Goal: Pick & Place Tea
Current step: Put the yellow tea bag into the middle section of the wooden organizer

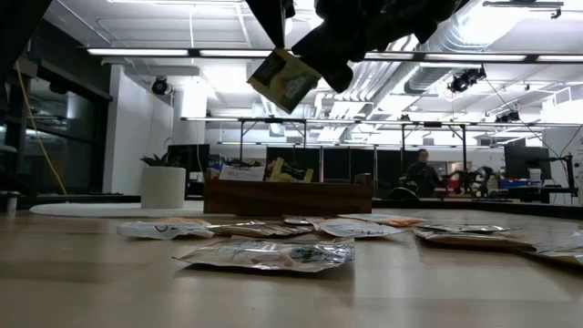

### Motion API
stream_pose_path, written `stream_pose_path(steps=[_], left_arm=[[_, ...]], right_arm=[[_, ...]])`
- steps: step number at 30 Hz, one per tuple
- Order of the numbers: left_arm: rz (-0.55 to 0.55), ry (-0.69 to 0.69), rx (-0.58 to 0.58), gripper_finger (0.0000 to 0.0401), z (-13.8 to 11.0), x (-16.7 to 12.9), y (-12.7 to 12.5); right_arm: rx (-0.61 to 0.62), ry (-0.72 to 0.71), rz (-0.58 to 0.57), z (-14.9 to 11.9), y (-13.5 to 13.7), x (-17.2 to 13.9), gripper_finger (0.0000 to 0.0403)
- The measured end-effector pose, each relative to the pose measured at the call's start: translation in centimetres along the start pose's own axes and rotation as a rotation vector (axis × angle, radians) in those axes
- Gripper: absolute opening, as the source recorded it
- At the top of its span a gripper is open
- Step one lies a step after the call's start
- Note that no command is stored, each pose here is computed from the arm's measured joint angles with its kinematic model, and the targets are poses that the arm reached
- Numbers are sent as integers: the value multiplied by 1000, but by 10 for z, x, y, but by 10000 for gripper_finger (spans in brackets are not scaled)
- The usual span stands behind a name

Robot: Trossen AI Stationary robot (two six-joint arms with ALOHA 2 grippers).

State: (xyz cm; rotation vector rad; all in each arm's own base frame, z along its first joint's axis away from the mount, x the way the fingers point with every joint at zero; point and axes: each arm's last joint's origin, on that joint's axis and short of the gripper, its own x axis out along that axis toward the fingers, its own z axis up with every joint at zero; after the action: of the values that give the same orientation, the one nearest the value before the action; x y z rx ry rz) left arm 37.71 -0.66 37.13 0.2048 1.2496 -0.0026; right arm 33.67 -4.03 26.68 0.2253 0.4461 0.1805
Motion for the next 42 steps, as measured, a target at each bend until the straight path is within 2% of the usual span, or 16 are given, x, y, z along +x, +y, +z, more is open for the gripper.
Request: stream_pose_path(steps=[11, 22, 32, 40, 42], left_arm=[[-13, 4, 28, 0, 0, 0, 0], [-31, -9, 55, 0, 1, 0, -1], [-29, -21, 67, 0, 2, 0, -1], [-29, -26, 72, 0, 2, 0, -1], [-28, -29, 74, 0, 2, 0, -1]], right_arm=[[4, -16, 71, -2, -2, 10, 153], [-37, -43, 74, 0, -2, 10, 145], [-48, -44, 75, 0, -2, 10, 97], [-58, -46, 73, 1, -2, 10, 13], [-60, -47, 73, 1, -2, 10, 5]])
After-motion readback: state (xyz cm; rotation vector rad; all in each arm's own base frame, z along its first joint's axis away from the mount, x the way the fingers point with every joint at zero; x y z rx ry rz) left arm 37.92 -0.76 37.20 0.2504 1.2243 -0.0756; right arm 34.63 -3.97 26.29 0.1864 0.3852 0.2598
